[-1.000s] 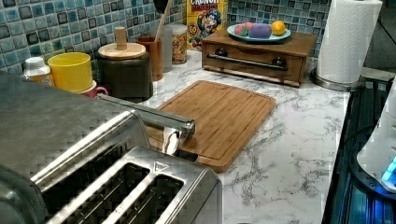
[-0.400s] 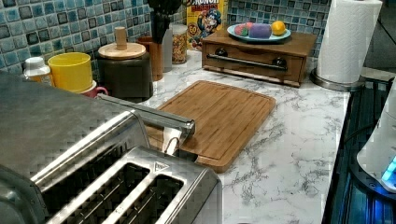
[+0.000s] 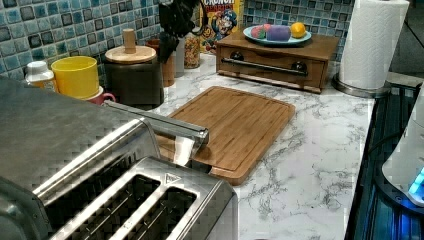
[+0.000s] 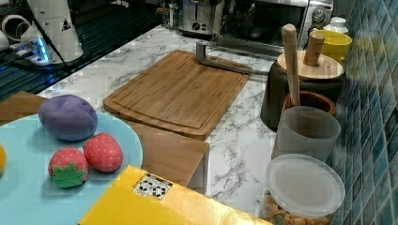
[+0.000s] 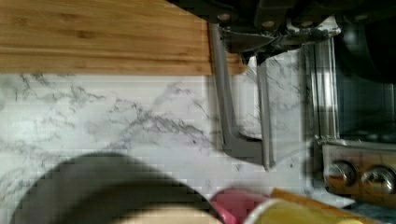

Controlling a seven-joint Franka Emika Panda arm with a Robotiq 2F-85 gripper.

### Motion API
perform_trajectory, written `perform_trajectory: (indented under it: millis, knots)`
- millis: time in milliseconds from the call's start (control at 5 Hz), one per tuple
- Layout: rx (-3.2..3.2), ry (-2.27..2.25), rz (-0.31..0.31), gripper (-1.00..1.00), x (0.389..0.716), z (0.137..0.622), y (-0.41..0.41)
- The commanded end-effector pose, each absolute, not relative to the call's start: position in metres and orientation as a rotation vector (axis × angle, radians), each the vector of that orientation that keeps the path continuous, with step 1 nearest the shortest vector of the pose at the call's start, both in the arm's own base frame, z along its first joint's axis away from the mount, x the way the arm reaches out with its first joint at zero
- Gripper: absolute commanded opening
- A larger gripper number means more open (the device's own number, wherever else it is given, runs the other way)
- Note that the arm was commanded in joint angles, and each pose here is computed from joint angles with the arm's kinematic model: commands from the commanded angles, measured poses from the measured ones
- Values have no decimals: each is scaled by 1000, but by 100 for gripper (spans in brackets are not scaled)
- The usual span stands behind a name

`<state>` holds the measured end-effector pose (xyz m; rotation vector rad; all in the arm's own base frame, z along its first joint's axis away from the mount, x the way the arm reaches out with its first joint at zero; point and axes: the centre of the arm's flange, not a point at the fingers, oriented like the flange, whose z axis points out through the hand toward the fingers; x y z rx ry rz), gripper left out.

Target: Close the oven.

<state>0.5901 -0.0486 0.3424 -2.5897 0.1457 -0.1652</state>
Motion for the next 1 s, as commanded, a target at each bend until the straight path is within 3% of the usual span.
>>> perform_trajectory:
  millis: [200,400,800,1000]
  knots:
    - [-2461,-73,-225,-100,584,292,-35]
    - [-2421,-67,-294,-100,590,264,-36]
    - [-2383,-84,-357,-100,599,238,-42]
    - [-2308,-87,-445,-100,588,244,-46]
